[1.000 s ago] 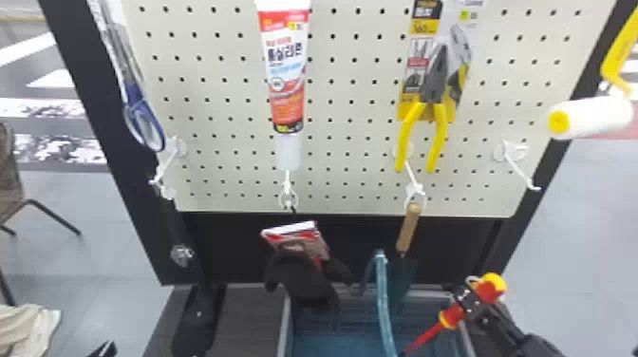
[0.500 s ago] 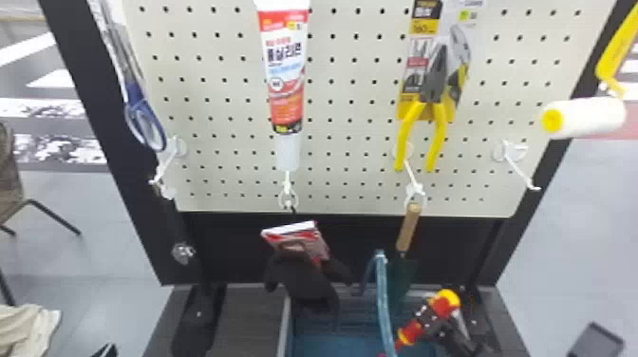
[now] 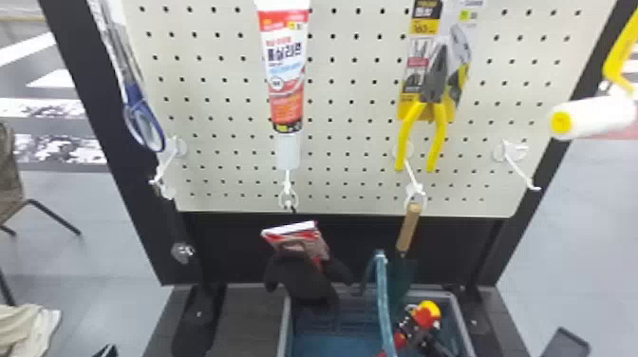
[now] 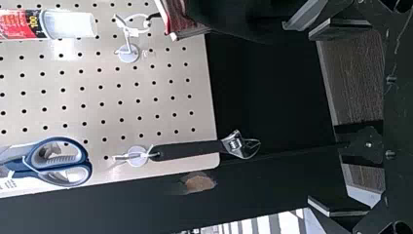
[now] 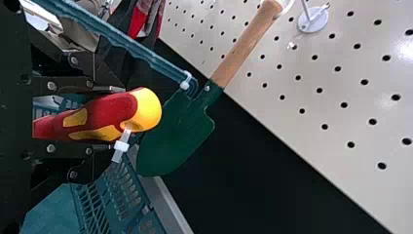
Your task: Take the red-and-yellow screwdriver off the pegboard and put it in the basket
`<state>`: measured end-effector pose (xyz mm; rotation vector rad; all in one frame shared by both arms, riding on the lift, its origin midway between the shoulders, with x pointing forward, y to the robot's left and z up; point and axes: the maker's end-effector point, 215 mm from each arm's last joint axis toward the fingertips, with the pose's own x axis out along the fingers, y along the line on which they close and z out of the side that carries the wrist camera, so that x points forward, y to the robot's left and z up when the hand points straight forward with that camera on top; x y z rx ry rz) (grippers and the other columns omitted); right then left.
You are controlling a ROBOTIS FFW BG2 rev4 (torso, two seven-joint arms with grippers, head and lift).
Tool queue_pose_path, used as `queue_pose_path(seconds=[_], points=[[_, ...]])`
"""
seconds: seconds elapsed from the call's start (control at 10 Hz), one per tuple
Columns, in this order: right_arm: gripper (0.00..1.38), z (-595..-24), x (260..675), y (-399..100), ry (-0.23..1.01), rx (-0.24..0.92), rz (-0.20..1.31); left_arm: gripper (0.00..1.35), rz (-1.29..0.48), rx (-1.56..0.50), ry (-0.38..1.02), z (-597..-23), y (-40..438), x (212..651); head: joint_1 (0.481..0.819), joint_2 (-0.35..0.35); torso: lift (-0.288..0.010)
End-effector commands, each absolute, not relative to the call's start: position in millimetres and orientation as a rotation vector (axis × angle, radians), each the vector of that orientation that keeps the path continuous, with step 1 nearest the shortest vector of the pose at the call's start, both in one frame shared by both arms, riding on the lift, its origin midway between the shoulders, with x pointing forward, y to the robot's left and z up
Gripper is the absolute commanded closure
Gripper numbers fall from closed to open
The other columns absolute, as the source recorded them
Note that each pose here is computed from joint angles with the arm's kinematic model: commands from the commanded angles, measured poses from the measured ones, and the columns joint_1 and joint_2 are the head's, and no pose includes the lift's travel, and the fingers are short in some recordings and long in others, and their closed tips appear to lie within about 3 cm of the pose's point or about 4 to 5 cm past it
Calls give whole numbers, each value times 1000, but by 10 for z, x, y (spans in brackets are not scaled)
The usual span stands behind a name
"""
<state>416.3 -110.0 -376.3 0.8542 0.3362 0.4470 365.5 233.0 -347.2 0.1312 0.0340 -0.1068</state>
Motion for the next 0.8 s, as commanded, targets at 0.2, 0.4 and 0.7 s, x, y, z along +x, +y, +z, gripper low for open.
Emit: queue_pose_path(seconds=[0.2, 0.4, 0.7], points=[[986, -3899, 4151, -1085, 356, 866, 441, 122, -105, 126, 34, -3480, 2323, 3646, 549, 0, -100], [354, -3898, 4147, -1089, 357, 862, 445, 122, -105, 126, 32, -3475, 2323, 3646, 549, 0, -100], [124, -3859, 4170, -1075, 347, 850, 460, 122, -106, 125, 27, -3458, 2314, 3653, 549, 0, -100]])
